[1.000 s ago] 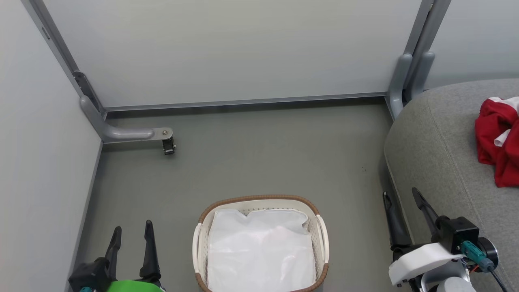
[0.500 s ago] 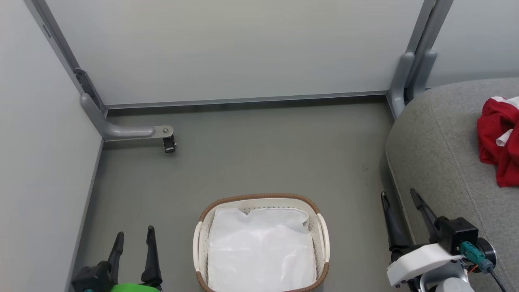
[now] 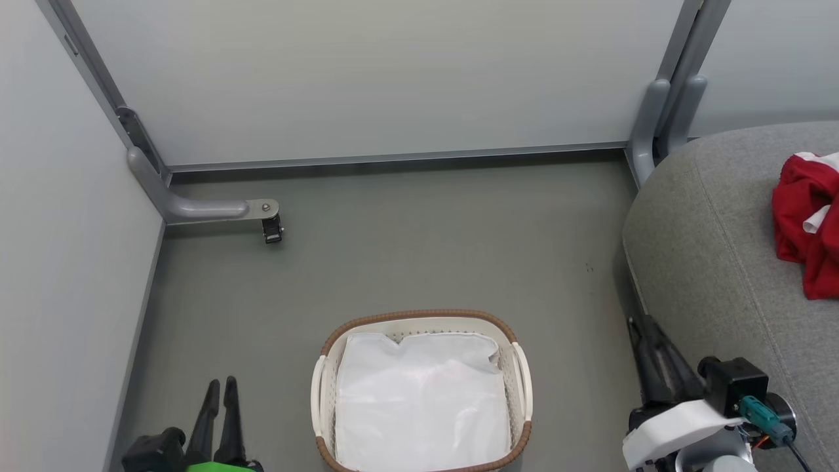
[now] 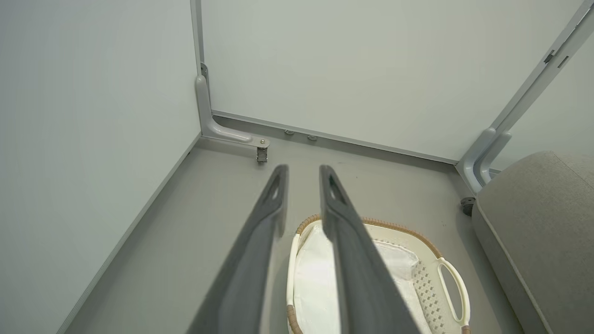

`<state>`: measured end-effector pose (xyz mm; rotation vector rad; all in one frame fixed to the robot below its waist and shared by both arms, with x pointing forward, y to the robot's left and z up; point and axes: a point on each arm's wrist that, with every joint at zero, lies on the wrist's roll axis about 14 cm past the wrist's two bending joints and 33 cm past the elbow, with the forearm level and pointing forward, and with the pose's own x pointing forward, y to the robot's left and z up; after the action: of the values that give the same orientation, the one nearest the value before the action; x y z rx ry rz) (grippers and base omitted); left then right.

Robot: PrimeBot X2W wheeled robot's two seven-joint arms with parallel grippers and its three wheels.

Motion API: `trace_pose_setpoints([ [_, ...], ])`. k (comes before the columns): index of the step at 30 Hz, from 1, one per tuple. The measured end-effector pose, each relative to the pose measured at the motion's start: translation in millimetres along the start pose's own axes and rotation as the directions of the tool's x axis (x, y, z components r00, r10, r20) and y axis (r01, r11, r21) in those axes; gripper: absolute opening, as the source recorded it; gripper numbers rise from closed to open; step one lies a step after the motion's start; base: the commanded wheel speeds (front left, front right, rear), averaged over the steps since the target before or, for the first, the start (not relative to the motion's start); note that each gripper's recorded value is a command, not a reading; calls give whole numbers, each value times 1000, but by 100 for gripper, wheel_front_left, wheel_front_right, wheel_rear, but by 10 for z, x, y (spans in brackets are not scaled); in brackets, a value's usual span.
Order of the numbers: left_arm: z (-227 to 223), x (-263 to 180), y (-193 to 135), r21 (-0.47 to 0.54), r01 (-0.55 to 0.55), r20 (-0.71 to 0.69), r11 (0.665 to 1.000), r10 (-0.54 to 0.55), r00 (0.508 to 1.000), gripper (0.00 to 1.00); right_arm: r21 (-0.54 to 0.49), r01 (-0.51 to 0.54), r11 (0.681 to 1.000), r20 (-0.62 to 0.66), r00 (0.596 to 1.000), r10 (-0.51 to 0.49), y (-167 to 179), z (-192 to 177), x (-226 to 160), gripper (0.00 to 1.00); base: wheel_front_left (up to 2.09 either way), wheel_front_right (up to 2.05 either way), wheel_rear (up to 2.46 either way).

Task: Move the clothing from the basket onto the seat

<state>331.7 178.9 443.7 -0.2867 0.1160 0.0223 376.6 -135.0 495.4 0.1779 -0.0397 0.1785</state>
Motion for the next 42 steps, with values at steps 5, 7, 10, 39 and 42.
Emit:
trace_pose_setpoints([
  [5, -91, -14, 46, -58, -28, -39, 998, 25, 999, 0, 68, 31, 997, -42, 999, -28, -49, -119, -58, 0, 0, 0, 0],
  [7, -96, -11, 64, -87, -38, -46, 996, 34, 998, 0, 104, 43, 994, -44, 998, -39, -70, -120, -61, 0, 0, 0, 0],
  [10, -92, -6, 93, -138, -52, -51, 989, 45, 998, 0, 156, 63, 986, -49, 997, -56, -107, -123, -65, 0, 0, 0, 0],
  [39, 82, 165, 175, -530, -94, -56, 843, 76, 996, 0, 568, 171, 805, -80, 985, -152, -354, -82, -45, 0, 0, 0, 0],
  [42, 115, 189, 167, -559, -88, -51, 825, 72, 996, 0, 599, 174, 781, -81, 984, -157, -372, -72, -40, 0, 0, 0, 0],
])
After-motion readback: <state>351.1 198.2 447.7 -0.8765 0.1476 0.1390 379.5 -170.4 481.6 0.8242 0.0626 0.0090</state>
